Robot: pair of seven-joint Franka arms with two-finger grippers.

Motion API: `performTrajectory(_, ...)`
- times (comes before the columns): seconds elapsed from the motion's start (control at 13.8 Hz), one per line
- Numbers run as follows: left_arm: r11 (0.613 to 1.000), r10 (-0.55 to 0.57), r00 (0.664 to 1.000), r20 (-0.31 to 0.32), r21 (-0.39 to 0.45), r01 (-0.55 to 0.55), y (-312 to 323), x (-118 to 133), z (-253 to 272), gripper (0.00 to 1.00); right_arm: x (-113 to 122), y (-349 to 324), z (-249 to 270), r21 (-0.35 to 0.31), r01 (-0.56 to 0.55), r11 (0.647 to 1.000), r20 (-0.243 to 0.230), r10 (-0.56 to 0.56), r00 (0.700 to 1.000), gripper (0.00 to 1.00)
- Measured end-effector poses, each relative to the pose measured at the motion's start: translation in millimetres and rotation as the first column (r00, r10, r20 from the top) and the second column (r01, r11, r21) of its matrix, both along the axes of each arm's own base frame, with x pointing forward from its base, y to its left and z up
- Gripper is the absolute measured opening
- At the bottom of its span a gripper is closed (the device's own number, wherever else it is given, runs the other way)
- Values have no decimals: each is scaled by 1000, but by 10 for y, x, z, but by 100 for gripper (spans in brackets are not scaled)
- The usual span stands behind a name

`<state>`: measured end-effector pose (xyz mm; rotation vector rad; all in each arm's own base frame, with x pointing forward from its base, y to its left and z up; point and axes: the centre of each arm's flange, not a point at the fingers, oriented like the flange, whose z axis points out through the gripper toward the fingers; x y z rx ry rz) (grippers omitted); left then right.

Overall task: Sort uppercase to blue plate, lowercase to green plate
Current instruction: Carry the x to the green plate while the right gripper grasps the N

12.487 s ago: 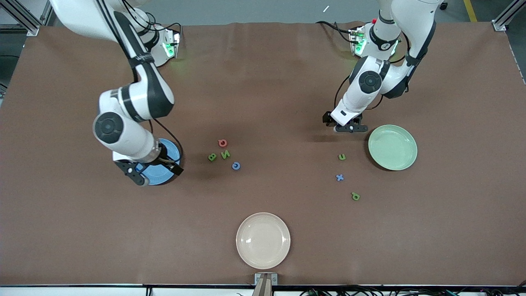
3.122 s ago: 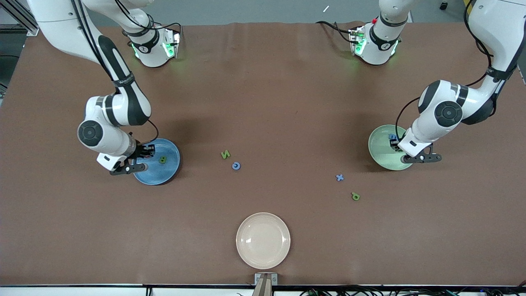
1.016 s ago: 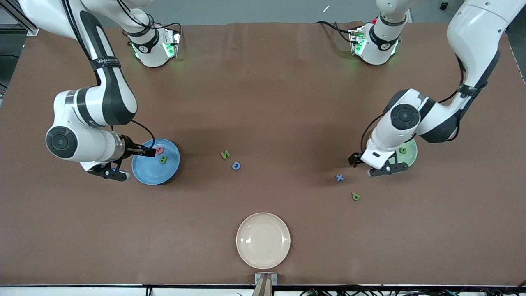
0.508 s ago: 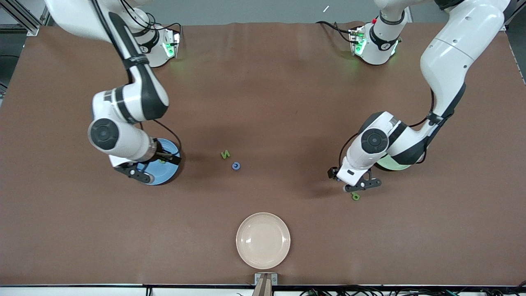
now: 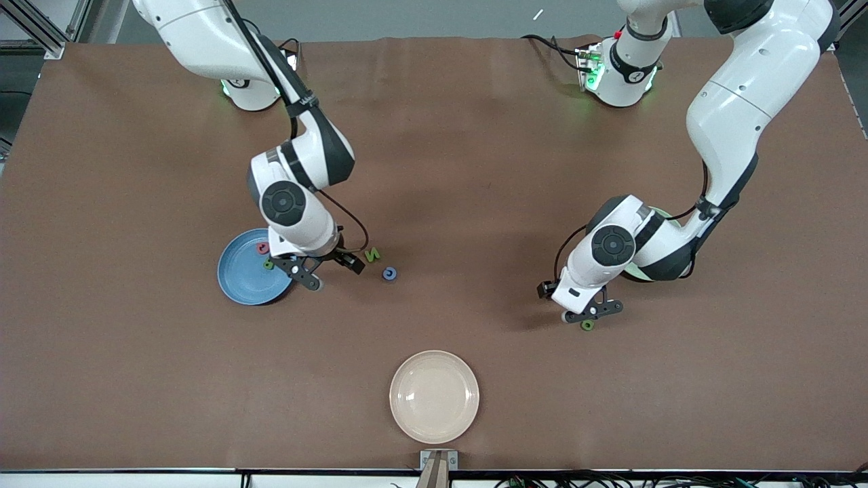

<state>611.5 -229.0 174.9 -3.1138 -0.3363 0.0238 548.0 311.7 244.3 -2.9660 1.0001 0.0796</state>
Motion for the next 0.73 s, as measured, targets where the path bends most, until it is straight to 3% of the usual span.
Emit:
performTrajectory(0.07,1000,4,1000,-2,-1,-4,0,3,-13,74,-93,50,-93,1,38,999,8,-38,999,97)
performTrajectory(0.15,1000,8,1000,-2,-1,-8,0,3,-14,74,-161,78,-156,-1,79,997,10,-79,997,95)
performTrajectory(0.22,1000,11,1000,0,-3,-11,-10,7,-5,67,-204,84,-200,-4,125,992,8,-125,992,95)
performTrajectory(0.29,1000,13,1000,3,-7,-13,-31,14,16,55,-226,75,-232,-10,170,985,2,-170,985,96)
performTrajectory(0.36,1000,14,1000,5,-8,-13,-45,15,25,47,-231,73,-245,-13,217,976,2,-217,976,96)
performTrajectory(0.44,1000,15,1000,4,-7,-15,-44,16,24,47,-241,99,-253,-11,262,965,5,-262,965,96)
performTrajectory(0.58,1000,17,1000,6,-10,-17,-52,24,38,29,-303,214,-317,-5,323,946,15,-323,946,95)
performTrajectory(0.73,1000,20,1000,6,-11,-20,-51,25,39,28,-347,287,-439,1,351,936,23,-351,936,93)
